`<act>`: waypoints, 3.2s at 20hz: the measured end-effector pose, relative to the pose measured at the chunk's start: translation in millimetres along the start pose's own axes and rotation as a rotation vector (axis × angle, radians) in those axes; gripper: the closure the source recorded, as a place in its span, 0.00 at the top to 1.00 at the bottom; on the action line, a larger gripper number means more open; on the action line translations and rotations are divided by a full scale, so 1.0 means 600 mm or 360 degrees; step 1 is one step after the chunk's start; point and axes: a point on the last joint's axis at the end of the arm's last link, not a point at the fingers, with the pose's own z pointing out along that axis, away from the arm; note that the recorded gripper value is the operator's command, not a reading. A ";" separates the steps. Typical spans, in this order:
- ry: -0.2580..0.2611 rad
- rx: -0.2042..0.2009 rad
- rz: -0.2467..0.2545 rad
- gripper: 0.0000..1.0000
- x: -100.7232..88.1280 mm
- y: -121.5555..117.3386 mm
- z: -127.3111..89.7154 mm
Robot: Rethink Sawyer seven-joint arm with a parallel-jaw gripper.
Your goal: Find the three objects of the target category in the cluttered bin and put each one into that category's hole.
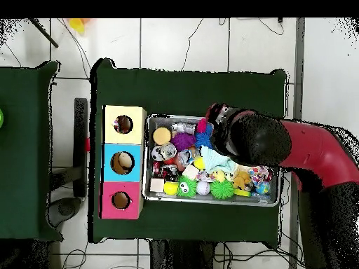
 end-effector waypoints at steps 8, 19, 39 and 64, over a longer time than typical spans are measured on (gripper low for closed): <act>0.0024 0.0026 -0.0043 1.00 0.013 -0.041 0.025; 0.0037 0.0072 -0.0043 1.00 0.021 -0.119 0.058; 0.0161 0.0060 -0.0195 1.00 0.102 -0.115 0.114; 0.0232 -0.0018 -0.0104 1.00 0.128 -0.192 0.137</act>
